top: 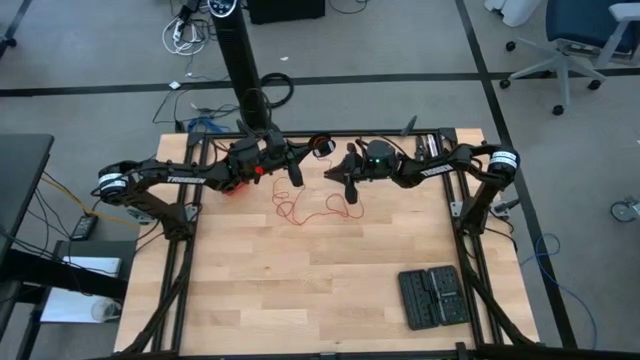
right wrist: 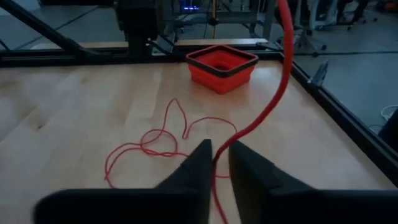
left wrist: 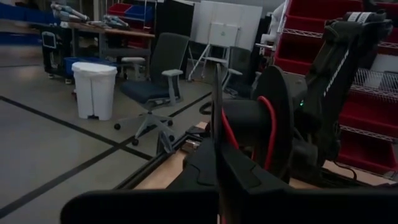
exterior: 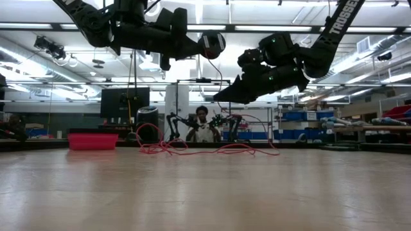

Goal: Coil cords
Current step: Coil the wire to the spool

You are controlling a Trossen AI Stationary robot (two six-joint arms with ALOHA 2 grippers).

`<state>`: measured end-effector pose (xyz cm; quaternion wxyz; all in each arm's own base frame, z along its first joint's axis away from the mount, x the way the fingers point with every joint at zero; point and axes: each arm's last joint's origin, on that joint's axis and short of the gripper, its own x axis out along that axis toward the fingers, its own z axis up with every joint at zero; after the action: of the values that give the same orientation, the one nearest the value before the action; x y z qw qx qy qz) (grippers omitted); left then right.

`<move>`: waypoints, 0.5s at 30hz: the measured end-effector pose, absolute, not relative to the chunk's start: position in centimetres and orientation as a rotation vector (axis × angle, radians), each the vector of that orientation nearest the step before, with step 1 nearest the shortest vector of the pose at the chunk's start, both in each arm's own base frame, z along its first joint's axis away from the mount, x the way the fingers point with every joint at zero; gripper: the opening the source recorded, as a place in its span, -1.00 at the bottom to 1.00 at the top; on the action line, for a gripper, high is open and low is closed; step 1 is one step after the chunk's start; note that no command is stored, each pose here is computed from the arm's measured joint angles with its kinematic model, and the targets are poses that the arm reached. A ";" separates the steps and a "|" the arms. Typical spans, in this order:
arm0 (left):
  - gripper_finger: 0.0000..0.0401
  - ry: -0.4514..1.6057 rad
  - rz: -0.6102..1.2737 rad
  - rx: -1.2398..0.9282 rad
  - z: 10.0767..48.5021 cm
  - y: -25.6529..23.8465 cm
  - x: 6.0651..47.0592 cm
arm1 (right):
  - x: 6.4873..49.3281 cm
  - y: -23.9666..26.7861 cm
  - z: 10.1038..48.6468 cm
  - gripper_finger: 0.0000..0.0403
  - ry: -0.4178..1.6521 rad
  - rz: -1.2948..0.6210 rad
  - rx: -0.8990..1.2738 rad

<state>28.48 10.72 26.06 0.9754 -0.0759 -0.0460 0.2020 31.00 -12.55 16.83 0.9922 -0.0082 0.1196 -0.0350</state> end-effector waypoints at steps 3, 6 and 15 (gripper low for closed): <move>-0.99 -0.085 0.405 -0.154 26.0 10.7 28.5 | 30.9 -12.8 16.7 -0.96 0.259 -0.084 -0.023; -0.99 -0.049 0.372 -0.160 25.7 10.6 28.5 | 30.2 -13.5 16.6 -0.97 0.319 -0.179 0.011; -1.00 0.126 0.403 -0.146 24.5 12.0 27.5 | 27.2 -14.7 19.6 -0.99 0.332 -0.325 0.013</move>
<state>27.49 11.96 24.46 0.9752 -0.0722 0.0626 0.1996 27.24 -14.66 19.65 0.9730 0.0067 0.1647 -0.1612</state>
